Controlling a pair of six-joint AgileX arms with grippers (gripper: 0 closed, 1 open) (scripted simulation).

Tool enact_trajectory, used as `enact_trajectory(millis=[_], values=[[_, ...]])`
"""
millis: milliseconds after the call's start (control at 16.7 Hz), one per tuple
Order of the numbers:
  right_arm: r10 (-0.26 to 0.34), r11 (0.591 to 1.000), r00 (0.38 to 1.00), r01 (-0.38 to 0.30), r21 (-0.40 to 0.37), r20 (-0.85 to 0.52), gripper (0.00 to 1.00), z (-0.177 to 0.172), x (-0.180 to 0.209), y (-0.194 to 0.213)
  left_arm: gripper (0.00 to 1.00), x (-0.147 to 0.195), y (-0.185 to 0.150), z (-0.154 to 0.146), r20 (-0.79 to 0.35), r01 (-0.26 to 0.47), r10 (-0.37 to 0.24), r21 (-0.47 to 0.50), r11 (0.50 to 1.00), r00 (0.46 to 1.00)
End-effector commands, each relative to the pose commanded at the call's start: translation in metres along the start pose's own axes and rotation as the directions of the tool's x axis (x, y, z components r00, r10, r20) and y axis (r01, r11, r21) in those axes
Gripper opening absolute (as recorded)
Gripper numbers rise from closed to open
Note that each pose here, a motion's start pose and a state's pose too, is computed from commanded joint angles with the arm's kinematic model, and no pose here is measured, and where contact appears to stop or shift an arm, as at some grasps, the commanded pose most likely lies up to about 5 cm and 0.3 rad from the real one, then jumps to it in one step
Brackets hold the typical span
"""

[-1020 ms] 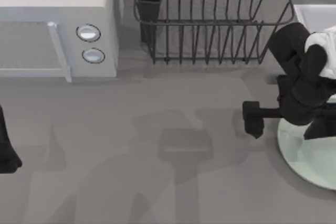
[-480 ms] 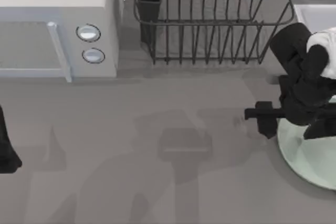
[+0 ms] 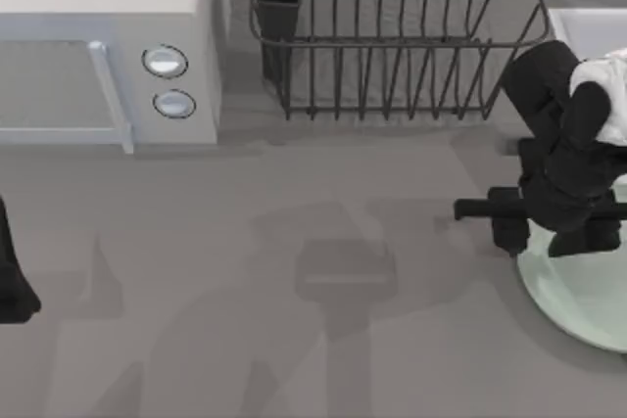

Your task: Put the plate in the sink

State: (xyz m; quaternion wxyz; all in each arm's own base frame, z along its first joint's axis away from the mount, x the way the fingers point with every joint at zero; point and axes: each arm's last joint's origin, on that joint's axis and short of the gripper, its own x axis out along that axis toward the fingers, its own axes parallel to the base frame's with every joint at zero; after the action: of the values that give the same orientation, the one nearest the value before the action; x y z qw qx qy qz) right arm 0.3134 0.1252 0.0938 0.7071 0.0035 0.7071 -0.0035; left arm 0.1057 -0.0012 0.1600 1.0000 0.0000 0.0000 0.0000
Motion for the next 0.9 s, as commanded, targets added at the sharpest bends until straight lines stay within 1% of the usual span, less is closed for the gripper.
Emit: enact_trajectory(millis=[300, 360, 540, 660, 780, 900], values=[[0.000, 1.000, 1.000, 0.000, 0.000, 0.000, 0.00, 0.000, 0.000, 0.000, 1.00, 0.000, 0.000, 0.000, 0.000, 0.000, 0.000, 0.000, 1.000, 1.000], [0.029, 1.000, 0.995, -0.030, 0.008, 0.094, 0.00, 0.006, -0.028, -0.002, 1.00, 0.000, 0.000, 0.000, 0.000, 0.000, 0.000, 0.000, 1.000, 1.000], [0.027, 1.000, 0.996, -0.028, 0.008, 0.089, 0.00, 0.011, -0.034, 0.000, 1.00, 0.000, 0.000, 0.000, 0.000, 0.000, 0.000, 0.000, 1.000, 1.000], [0.025, 1.000, 0.996, -0.025, 0.008, 0.082, 0.00, 0.019, -0.049, 0.004, 1.00, 0.000, 0.000, 0.000, 0.000, 0.000, 0.000, 0.000, 1.000, 1.000], [0.022, 1.000, 0.997, -0.023, 0.008, 0.075, 0.00, 0.029, -0.075, 0.009, 1.00, 0.000, 0.000, 0.000, 0.000, 0.000, 0.000, 0.000, 1.000, 1.000], [0.021, 1.000, 0.997, -0.021, 0.009, 0.071, 0.00, 0.038, -0.112, 0.013, 1.00, 0.000, 0.000, 0.000, 0.000, 0.000, 0.000, 0.000, 1.000, 1.000]])
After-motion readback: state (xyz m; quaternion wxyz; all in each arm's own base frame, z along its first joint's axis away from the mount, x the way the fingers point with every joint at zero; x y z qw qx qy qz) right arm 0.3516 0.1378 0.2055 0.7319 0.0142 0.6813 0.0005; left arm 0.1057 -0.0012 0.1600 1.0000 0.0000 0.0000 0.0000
